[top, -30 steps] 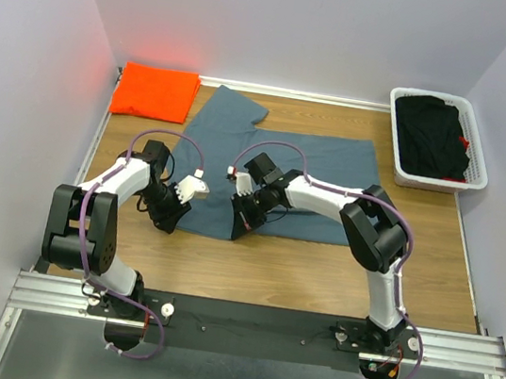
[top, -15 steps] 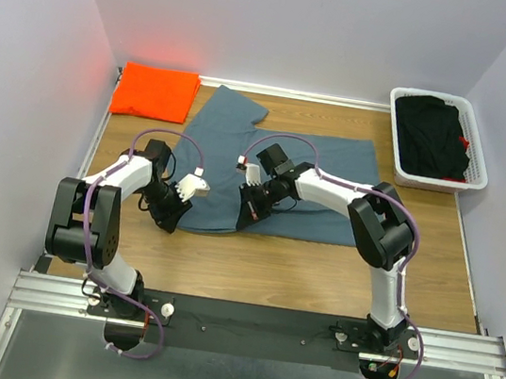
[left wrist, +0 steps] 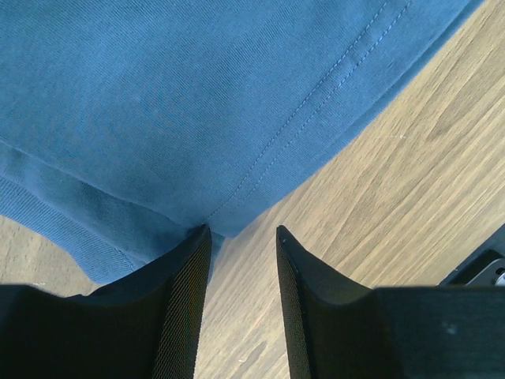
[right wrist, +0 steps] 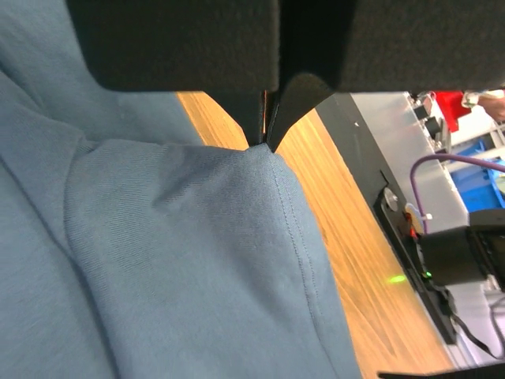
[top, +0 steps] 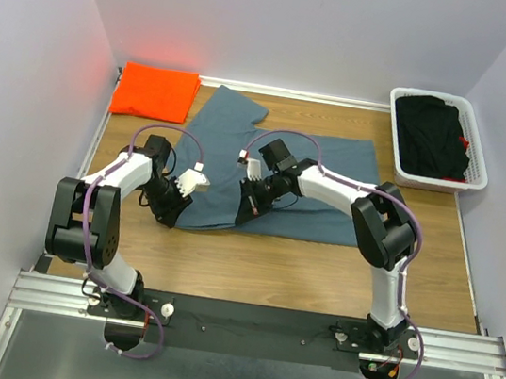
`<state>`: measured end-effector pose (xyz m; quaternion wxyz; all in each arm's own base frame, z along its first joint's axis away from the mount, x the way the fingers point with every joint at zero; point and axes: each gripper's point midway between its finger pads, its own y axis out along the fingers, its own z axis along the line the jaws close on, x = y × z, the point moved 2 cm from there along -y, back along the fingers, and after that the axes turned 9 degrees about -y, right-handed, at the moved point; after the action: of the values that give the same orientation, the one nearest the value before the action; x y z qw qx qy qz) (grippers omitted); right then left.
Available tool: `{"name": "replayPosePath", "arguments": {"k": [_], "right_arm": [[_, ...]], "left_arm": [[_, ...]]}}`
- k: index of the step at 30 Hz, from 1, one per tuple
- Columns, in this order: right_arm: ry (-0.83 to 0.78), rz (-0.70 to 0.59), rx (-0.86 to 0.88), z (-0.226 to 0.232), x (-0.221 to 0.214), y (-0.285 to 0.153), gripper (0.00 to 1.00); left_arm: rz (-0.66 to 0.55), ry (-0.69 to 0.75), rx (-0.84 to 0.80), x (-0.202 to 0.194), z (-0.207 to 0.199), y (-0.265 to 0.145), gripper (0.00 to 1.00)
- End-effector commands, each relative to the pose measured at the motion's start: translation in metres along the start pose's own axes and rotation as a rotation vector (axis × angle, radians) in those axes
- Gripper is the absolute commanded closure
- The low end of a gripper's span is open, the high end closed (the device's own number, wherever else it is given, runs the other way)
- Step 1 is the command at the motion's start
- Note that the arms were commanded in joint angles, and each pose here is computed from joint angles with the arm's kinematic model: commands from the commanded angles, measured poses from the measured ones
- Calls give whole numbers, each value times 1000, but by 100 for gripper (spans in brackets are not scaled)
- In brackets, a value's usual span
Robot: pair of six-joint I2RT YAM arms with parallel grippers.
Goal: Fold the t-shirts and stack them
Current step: Fold the flattened tshirt in 1/3 of the way
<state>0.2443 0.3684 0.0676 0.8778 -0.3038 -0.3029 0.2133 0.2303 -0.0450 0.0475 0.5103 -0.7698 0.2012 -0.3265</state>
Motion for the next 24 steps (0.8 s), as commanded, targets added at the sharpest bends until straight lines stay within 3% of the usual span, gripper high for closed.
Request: {"name": "replayPosePath", "arguments": {"k": [1,12,24], "right_arm": [[-38,-94,35,15,31,-24,99],[-11,-93,39,7,30,-24,99],[34,-87,27,-9,28,-20,100]], "left_arm": [[-17,13,40,8,6,-4,53],[-4,2,23,3,5,4,61],[-64,157,25,29,-22,-11,59]]}}
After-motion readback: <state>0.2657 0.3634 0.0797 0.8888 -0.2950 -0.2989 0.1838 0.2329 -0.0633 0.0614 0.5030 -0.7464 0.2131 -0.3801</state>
